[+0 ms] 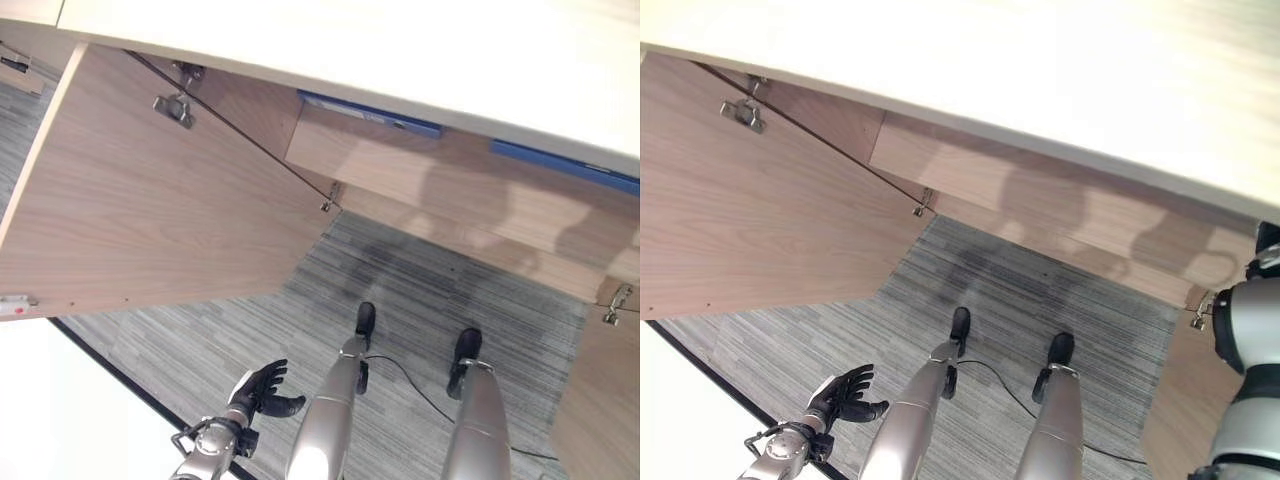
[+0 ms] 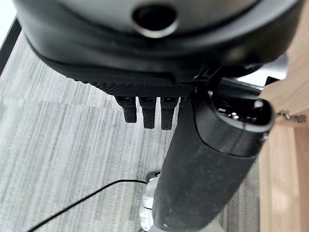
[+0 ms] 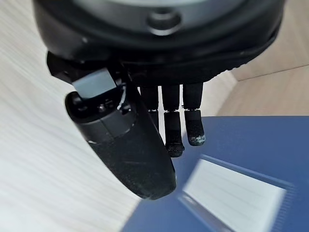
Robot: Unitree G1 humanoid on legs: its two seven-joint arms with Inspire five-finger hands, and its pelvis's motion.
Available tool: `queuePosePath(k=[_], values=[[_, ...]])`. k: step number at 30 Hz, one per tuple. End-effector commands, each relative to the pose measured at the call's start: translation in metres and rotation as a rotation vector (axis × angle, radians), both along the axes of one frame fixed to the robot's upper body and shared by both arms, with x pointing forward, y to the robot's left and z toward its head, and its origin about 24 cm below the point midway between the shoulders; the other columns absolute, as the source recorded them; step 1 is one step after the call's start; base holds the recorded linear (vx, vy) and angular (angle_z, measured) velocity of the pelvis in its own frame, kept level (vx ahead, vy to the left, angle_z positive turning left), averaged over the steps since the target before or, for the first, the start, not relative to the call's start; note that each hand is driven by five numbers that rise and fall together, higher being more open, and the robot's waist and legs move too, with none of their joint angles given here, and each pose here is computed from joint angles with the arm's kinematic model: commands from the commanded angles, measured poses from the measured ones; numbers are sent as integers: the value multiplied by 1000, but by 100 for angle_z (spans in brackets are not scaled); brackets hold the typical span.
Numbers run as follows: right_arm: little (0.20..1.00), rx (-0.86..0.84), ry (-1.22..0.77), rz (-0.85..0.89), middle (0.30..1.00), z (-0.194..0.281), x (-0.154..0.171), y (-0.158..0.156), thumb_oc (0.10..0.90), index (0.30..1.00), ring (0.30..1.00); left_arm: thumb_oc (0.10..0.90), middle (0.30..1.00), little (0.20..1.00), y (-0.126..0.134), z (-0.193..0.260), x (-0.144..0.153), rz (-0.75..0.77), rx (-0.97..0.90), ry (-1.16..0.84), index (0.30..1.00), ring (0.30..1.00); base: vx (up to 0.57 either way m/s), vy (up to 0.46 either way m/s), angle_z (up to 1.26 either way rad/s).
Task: Put the empty folder in the office cabinet
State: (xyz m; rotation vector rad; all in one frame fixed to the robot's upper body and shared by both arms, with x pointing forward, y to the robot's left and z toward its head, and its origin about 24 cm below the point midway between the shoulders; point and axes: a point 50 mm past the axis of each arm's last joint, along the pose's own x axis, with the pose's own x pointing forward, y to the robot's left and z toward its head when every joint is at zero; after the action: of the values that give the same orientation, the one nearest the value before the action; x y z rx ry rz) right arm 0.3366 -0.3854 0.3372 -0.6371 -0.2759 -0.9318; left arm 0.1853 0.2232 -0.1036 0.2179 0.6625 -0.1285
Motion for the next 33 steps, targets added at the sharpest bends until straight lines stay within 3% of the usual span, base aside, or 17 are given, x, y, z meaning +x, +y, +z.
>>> queuePosePath(k=[1, 10, 11, 17, 22, 23, 24, 25, 33], values=[[300, -90, -169, 30, 300, 37, -14, 5, 400, 300, 300, 800, 900, 900, 42, -2, -24, 65, 95, 65, 900, 900, -85, 3, -6], [300, 48, -332, 232, 300, 9, 5, 35, 400, 300, 300, 800, 900, 900, 42, -6, -26, 103, 103, 88, 900, 900, -2, -11, -3], [300, 92, -390, 306, 300, -11, 7, 45, 400, 300, 300, 800, 900, 900, 42, -8, -24, 123, 105, 93, 900, 900, 33, -6, 0], [300, 114, -411, 361, 300, -64, -1, 58, 400, 300, 300, 800, 900, 900, 39, -10, -25, 126, 101, 105, 900, 900, 6, -1, 0], [300, 98, -418, 400, 300, -109, -13, 87, 400, 300, 300, 800, 900, 900, 29, -21, -35, 137, 78, 161, 900, 900, 33, 41, -4], [756, 92, -396, 440, 756, -128, -19, 104, 704, 756, 756, 800, 900, 900, 26, -26, -41, 138, 85, 192, 900, 900, 0, 25, -7], [900, 93, -396, 439, 900, -128, -19, 104, 800, 900, 900, 800, 900, 900, 26, -26, -41, 137, 87, 191, 900, 900, 52, 22, -7], [900, 84, -331, 494, 900, -153, -29, 120, 800, 900, 900, 800, 900, 900, 24, -31, -45, 152, 98, 231, 900, 900, 44, 7, -6], [900, 154, -3, 620, 900, -235, -57, 143, 800, 900, 900, 800, 900, 900, 28, -40, -67, 211, 107, 309, 900, 900, 60, 25, -8]])
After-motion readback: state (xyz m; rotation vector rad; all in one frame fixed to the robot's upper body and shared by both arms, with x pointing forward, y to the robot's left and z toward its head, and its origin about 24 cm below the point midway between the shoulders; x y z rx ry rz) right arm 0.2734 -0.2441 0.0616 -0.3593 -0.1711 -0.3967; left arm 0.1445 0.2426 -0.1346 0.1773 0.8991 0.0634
